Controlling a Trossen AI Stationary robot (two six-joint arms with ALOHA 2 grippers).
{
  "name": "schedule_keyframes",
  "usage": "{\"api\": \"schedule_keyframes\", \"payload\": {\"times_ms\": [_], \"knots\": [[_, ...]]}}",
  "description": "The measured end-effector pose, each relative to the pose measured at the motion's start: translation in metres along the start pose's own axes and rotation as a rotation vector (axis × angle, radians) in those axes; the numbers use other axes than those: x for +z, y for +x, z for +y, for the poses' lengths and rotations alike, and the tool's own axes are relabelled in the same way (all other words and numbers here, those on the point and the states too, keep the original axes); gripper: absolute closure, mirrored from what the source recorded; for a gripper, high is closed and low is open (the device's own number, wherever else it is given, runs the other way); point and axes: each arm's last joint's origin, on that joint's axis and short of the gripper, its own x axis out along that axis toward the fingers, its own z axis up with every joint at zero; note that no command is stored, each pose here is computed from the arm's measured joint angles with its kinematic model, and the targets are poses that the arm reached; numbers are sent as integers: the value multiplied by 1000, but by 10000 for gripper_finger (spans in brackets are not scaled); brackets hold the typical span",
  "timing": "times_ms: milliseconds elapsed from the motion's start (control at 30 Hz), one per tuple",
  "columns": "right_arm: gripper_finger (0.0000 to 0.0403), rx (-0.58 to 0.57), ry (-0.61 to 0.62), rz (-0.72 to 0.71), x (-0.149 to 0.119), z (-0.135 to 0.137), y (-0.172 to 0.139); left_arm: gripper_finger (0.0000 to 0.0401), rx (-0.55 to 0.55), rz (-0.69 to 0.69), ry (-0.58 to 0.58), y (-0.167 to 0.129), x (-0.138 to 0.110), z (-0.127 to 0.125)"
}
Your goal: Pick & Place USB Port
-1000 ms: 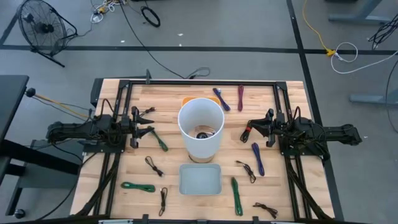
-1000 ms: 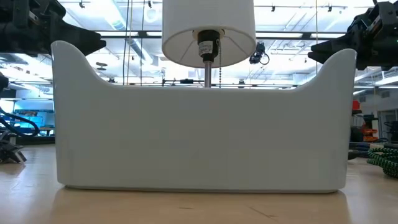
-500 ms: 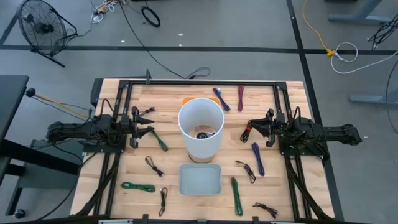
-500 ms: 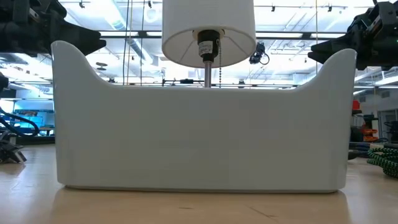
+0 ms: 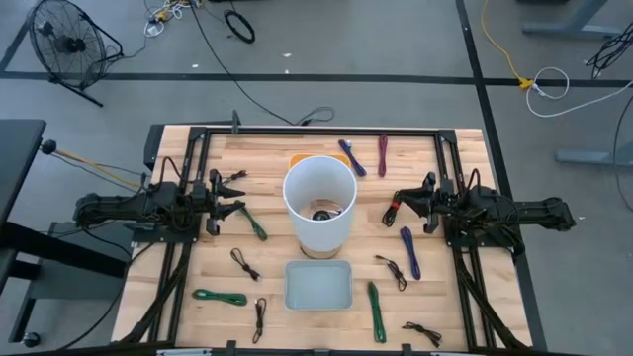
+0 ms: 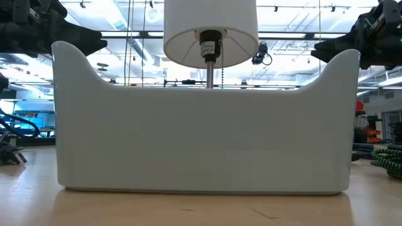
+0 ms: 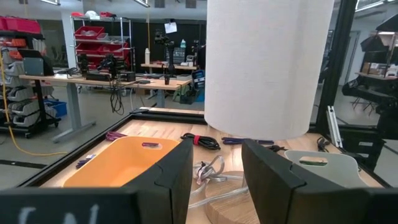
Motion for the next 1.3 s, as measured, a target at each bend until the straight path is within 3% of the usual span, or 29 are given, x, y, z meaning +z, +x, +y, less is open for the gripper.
{"api": "schedule_keyframes", "payload": {"times_ms": [233, 467, 633, 767, 933, 1067, 1300], "knots": [[311, -2, 44, -31, 3, 0, 0, 257, -25, 1, -56, 0, 0, -1], [311, -70, 65, -222, 20, 1, -2, 257, -21, -22, -33, 0, 2, -1], [311, -127, -13, -422, 39, 2, -8, 257, -13, -84, -19, 0, 8, 0], [311, -81, -83, -428, 62, 10, -10, 257, -3, -135, -22, -1, 13, 0], [311, -380, -195, -242, 103, 15, 0, 257, 62, -148, -10, -1, 14, 2], [311, -525, -277, -130, 140, 23, 18, 257, 152, -159, 53, -2, 16, 4], [311, -923, -413, 220, 152, 7, 69, 257, 222, -244, 123, -4, 25, 6]]}}
